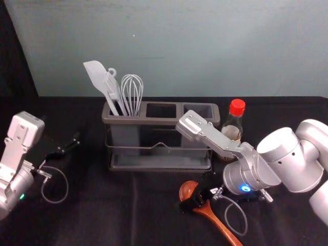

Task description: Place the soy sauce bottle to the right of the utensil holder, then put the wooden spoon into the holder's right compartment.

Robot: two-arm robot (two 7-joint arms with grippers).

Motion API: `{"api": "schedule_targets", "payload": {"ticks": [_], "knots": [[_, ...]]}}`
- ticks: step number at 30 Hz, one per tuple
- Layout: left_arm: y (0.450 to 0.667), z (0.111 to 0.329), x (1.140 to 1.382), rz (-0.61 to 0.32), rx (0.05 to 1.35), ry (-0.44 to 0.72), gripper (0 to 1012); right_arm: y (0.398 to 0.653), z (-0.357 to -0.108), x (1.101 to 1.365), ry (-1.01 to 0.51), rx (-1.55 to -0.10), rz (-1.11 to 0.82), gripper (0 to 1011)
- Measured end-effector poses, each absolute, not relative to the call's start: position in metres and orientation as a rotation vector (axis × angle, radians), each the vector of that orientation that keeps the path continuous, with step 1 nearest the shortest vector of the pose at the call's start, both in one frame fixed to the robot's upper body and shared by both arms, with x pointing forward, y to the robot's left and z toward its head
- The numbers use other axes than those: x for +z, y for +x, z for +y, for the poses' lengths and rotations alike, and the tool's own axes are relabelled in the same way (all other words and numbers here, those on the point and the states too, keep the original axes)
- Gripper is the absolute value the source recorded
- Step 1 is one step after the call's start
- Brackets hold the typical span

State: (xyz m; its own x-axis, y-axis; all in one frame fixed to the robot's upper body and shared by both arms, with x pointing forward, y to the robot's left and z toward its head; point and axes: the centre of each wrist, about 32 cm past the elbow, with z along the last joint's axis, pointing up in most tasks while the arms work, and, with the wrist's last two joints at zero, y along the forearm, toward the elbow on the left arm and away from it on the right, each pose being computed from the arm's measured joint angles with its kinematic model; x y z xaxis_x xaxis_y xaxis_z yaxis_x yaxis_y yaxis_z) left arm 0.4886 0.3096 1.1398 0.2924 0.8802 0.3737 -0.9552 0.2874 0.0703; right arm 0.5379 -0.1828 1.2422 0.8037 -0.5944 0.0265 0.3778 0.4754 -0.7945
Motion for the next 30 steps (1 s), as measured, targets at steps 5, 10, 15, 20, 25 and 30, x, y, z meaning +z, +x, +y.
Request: {"api": "schedule_targets", "payload": {"ticks": [5,10,15,20,25,30], "knots": [[0.4886,0.3097,1.1398,-0.285,1.248,0.304,1011,0.5369,-0.1836,1.2413,-0.896,-0.607,0.266,1004],[0.4886,0.3097,1.1398,-0.285,1.248,0.304,1011,0.5368,-0.1837,1.2413,-0.895,-0.608,0.265,1004],[0.4886,0.3097,1.1398,-0.285,1.248,0.304,1012,0.5368,-0.1837,1.2415,-0.894,-0.607,0.265,1004],[0.4886,0.3097,1.1398,-0.285,1.248,0.304,1011,0.5369,-0.1837,1.2416,-0.895,-0.607,0.265,1004],[0.4886,0.3097,1.1398,-0.285,1.248,0.304,1011,0.5369,-0.1836,1.2416,-0.895,-0.607,0.266,931],[0.4886,0.3097,1.1398,-0.285,1.248,0.305,1012,0.5369,-0.1835,1.2418,-0.894,-0.606,0.266,837]]}}
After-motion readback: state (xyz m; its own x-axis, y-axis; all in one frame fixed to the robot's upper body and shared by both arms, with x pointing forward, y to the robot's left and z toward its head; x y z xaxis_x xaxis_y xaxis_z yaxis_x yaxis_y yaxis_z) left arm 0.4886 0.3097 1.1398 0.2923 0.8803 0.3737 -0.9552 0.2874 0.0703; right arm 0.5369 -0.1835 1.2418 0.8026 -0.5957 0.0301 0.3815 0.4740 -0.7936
